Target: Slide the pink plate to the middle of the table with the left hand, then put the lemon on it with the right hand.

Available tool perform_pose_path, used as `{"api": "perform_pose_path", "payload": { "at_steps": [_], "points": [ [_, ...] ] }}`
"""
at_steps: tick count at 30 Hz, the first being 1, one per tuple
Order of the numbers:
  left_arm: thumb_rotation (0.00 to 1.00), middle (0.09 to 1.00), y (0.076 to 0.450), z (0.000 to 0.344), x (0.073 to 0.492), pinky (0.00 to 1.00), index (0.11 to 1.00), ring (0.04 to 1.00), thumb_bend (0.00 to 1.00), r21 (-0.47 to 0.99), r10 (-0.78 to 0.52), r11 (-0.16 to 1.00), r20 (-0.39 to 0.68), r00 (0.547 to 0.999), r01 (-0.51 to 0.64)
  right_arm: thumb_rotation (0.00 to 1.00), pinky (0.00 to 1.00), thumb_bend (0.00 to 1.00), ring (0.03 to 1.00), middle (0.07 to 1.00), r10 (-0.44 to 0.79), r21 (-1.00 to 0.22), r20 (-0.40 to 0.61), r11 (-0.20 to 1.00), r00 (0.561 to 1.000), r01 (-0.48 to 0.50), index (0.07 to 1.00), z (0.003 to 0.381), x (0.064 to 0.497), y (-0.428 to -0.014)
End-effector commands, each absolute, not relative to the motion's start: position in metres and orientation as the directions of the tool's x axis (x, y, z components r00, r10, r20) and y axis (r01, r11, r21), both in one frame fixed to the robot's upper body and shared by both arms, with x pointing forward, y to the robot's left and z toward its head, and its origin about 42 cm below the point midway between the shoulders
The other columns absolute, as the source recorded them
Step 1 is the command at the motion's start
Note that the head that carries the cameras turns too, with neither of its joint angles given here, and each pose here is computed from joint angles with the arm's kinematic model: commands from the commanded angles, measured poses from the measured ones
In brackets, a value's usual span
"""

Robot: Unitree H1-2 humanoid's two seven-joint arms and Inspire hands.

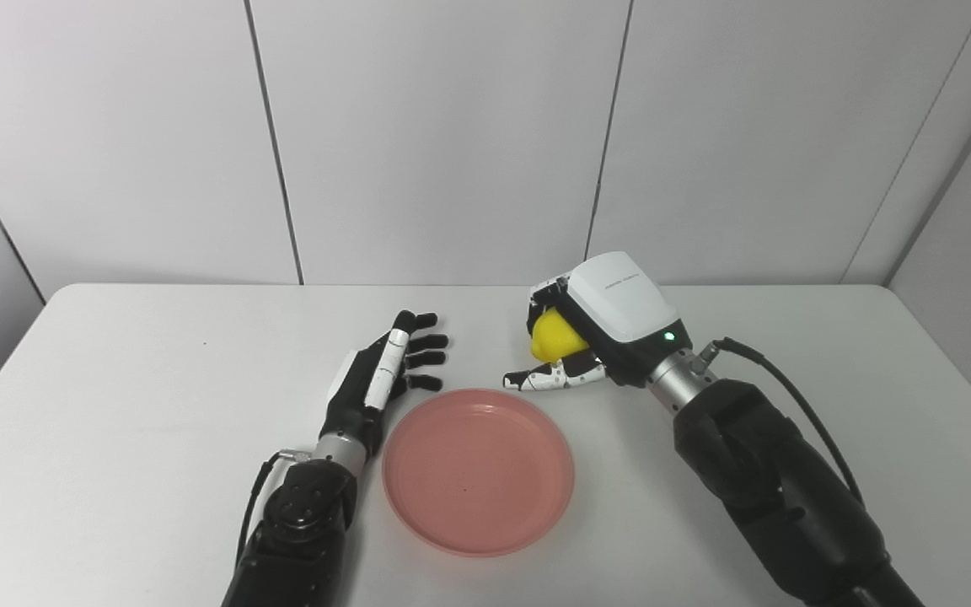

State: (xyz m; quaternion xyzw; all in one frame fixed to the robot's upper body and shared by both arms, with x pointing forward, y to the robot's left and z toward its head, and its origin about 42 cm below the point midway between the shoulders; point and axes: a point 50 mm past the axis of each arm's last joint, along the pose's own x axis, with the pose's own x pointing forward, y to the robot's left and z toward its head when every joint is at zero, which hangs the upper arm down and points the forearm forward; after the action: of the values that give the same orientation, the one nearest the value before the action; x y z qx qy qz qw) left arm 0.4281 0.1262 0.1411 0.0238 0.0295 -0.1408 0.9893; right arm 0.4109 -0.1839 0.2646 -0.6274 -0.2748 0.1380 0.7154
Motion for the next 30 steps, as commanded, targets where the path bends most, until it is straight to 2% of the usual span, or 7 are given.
{"api": "perform_pose_path", "payload": {
  "at_steps": [1,5,9,12,19,24,30],
  "points": [
    [1.0,0.75,0.12,0.121,0.42,0.62,0.785,0.747,0.8,0.05,-0.285,0.953,-0.168,0.944,0.297,0.59,0.26,0.47,0.341,0.406,0.612,-0.962,0.272,0.188,0.742,0.198,0.484,0.294,0.412,-0.169],
    [0.99,0.751,0.121,0.121,0.42,0.63,0.788,0.753,0.81,0.039,-0.283,0.955,-0.173,0.943,0.294,0.55,0.16,0.48,0.223,0.299,0.662,-0.967,0.255,0.189,0.705,0.171,0.368,0.293,0.409,-0.157],
    [0.99,0.747,0.122,0.12,0.42,0.63,0.785,0.747,0.82,0.04,-0.286,0.954,-0.172,0.943,0.296,0.59,0.21,0.47,0.282,0.362,0.698,-0.974,0.224,0.179,0.68,0.137,0.467,0.292,0.405,-0.15],
    [1.0,0.744,0.123,0.119,0.421,0.62,0.78,0.747,0.82,0.044,-0.287,0.953,-0.172,0.942,0.298,0.53,0.17,0.47,0.234,0.315,0.722,-0.979,0.204,0.165,0.661,0.121,0.408,0.287,0.403,-0.147],
    [1.0,0.746,0.124,0.117,0.423,0.61,0.782,0.735,0.8,0.049,-0.288,0.953,-0.163,0.944,0.299,0.55,0.19,0.48,0.257,0.337,0.757,-0.991,0.127,0.114,0.641,0.062,0.443,0.267,0.404,-0.136],
    [1.0,0.764,0.125,0.118,0.424,0.58,0.781,0.727,0.78,0.042,-0.289,0.953,-0.159,0.944,0.299,0.48,0.2,0.48,0.261,0.337,0.763,-0.994,0.093,0.103,0.639,0.022,0.442,0.258,0.406,-0.129],
    [1.0,0.776,0.126,0.118,0.426,0.57,0.782,0.726,0.78,0.046,-0.283,0.955,-0.162,0.945,0.294,0.52,0.2,0.45,0.266,0.336,0.757,-0.991,0.082,0.128,0.648,-0.025,0.432,0.251,0.412,-0.126]
  ]
}}
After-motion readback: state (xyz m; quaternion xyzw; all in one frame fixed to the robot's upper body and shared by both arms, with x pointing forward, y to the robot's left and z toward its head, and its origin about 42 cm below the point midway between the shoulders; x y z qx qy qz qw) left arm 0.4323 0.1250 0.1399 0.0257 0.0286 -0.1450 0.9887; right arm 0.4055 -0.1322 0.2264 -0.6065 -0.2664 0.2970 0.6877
